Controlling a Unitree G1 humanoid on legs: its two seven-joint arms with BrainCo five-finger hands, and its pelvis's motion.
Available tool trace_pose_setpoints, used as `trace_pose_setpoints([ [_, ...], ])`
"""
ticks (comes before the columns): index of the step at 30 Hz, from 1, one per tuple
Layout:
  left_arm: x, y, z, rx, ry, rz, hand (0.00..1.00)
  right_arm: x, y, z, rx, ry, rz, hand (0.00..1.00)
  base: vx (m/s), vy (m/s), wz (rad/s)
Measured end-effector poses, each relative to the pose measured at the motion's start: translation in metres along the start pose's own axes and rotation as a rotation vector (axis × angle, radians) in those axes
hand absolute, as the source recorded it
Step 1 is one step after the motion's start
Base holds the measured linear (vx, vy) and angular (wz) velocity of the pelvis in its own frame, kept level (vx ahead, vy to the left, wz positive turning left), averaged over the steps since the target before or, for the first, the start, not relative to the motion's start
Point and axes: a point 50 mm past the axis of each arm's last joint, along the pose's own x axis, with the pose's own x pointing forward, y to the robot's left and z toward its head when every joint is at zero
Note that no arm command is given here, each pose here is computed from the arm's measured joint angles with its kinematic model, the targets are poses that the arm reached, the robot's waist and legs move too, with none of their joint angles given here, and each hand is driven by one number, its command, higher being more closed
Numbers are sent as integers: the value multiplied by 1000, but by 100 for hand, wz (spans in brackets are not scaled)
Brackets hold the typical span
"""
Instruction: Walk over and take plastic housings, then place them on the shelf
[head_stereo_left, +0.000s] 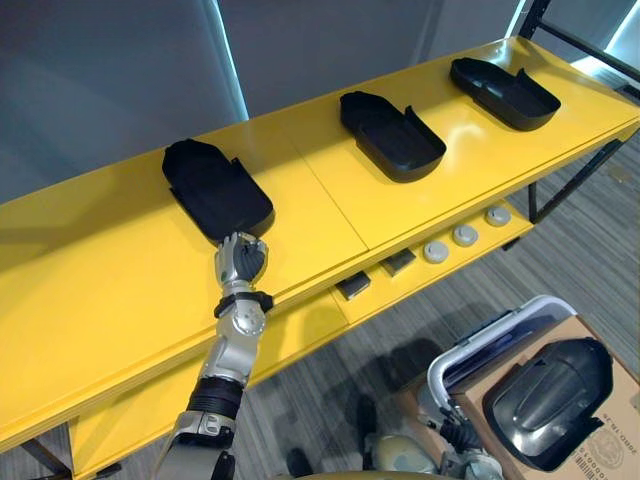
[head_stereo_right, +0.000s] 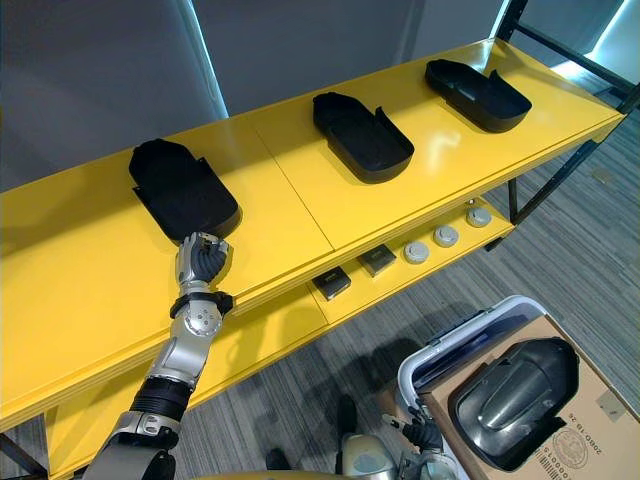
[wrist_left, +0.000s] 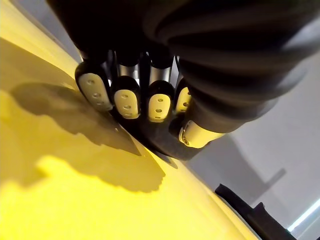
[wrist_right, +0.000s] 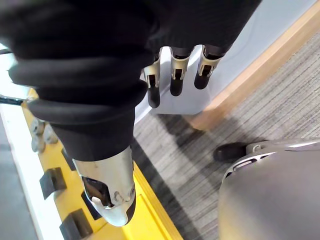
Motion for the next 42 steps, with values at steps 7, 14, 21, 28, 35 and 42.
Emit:
trace_pose_setpoints([
  [7, -15, 51, 50, -256, -248, 193, 100, -2, -5, -10, 3, 43, -30, 0, -19, 10, 20],
  [14, -36, 129, 21, -377, -218, 588, 100, -3, -15, -14, -10, 60, -58, 0, -32, 4, 29],
  [21, -96, 133, -111, -341, 416, 694, 100, -3, -19, -15, -1, 73, -76, 0, 13, 4, 29],
  [28, -203, 68, -198, -308, 1102, 376, 0, 1, -1, 7, -6, -13, -21, 0, 0, 13, 3],
  [35, -244, -5, -190, -325, 1245, -93, 0, 1, 1, -3, -13, 42, -18, 0, -3, 1, -7],
  [42, -226, -19, -183, -274, 1151, -242, 0, 4, 1, -3, -16, 52, -25, 0, 33, 2, -8],
])
